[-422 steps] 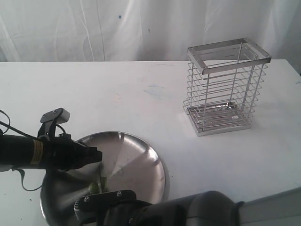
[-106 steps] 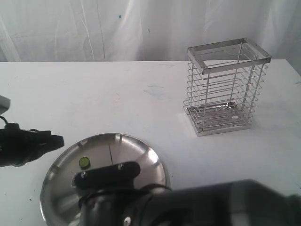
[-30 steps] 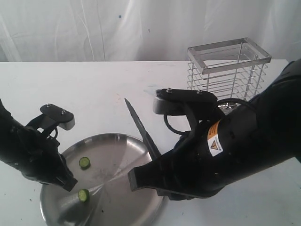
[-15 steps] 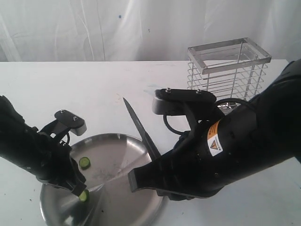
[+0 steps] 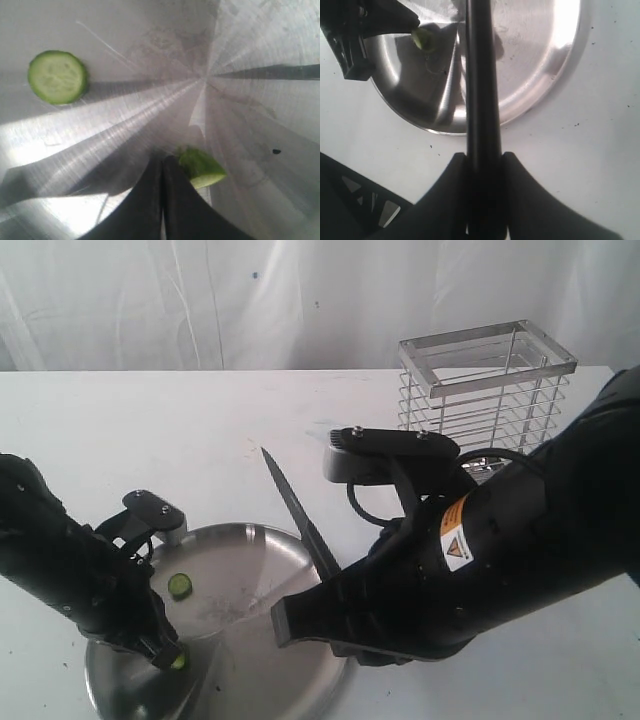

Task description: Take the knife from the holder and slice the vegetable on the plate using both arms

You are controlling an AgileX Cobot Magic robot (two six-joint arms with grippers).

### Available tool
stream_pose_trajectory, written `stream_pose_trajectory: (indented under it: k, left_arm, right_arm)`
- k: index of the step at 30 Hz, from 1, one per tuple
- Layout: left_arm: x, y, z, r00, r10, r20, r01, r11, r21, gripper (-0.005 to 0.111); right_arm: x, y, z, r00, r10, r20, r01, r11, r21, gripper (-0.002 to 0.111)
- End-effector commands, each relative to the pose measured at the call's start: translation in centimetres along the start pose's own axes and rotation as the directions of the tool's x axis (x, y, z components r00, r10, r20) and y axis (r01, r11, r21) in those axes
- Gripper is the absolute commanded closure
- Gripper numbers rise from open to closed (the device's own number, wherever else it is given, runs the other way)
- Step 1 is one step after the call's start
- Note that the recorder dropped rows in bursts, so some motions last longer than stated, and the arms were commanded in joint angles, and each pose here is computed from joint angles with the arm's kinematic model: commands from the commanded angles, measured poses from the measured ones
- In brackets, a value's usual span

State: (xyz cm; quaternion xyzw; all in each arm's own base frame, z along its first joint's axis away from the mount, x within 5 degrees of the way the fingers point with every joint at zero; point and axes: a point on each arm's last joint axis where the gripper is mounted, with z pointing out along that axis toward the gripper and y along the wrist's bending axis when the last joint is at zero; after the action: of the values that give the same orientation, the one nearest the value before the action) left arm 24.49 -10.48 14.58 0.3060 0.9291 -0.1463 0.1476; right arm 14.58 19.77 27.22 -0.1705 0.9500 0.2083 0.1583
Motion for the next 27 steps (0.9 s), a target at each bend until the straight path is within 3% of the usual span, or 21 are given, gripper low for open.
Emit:
stream_pose_trajectory:
  k: [1,5,14,27]
  left_arm:
    - [0.7,-0.5,0.1,0.999,-0.001,-0.050,0.003,0.999,0.051,0.107]
    - [1.1,-0.9,0.0,0.996,-0.001,-0.093,0.011,0.994,0.105,0.107]
    - [0.5,-1.4,-0.1,0.998,-0.039,-0.052,0.047,0.987,0.151,0.107]
    - [0.4,-1.4,-0.8,0.999,-0.015,-0.031,0.019,0.991,0.134,0.107]
  right_arm:
    - [-0.1,-0.1,-0.1,1.000,-0.011,0.013,0.011,1.000,-0.001,0.108]
    - [-0.2,-0.1,-0.1,1.000,-0.015,0.025,0.015,1.000,-0.004,0.108]
    - [-0.7,0.1,-0.1,0.997,-0.014,0.077,0.016,0.999,-0.028,0.108]
    - [-0.7,0.2,-0.1,0.996,-0.015,0.083,0.017,0.999,-0.030,0.108]
